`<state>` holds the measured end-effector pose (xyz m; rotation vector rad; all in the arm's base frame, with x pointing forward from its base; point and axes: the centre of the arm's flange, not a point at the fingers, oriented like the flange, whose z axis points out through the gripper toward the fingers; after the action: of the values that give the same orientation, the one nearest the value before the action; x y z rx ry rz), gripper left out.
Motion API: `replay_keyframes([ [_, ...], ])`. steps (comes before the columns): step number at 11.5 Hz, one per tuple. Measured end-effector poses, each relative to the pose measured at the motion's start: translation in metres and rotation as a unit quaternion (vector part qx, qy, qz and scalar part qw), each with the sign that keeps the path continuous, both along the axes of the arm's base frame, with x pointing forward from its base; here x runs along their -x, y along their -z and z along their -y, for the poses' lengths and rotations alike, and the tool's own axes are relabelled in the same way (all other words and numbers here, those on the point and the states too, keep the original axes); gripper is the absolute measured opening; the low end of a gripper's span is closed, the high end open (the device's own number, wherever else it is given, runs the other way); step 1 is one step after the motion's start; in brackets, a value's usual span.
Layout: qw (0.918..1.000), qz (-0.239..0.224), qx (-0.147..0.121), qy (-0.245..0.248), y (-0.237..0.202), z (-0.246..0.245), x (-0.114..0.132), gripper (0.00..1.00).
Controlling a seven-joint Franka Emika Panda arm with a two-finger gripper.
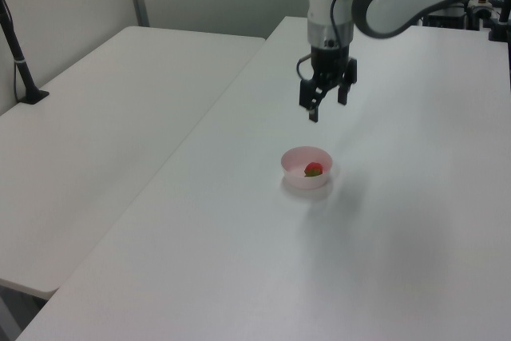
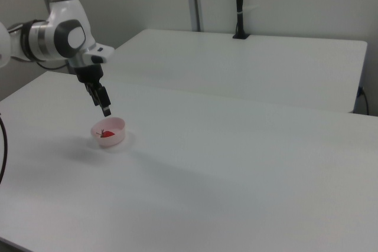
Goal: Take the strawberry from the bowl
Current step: 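Lower the gripper into the pink bowl around the red strawberry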
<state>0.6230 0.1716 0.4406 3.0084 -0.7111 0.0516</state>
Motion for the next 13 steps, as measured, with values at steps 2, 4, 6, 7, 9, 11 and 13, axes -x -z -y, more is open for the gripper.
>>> replay_keyframes([
  [2, 0.9989, 0.002, -0.006, 0.046, 0.029, -0.016, -0.007, 0.90],
  [4, 0.9977, 0.002, -0.008, 0.067, 0.059, -0.033, -0.010, 0.86],
  [6, 0.9963, 0.007, -0.012, 0.085, 0.082, -0.044, -0.014, 0.79],
  [7, 0.9957, 0.010, -0.013, 0.091, 0.089, -0.045, -0.016, 0.78],
  [9, 0.9946, 0.017, -0.018, 0.101, 0.100, -0.047, -0.019, 0.78],
  [11, 0.9946, 0.013, -0.017, 0.102, 0.114, -0.051, -0.020, 0.78],
  [13, 0.9946, 0.007, -0.014, 0.102, 0.122, -0.051, -0.020, 0.76],
])
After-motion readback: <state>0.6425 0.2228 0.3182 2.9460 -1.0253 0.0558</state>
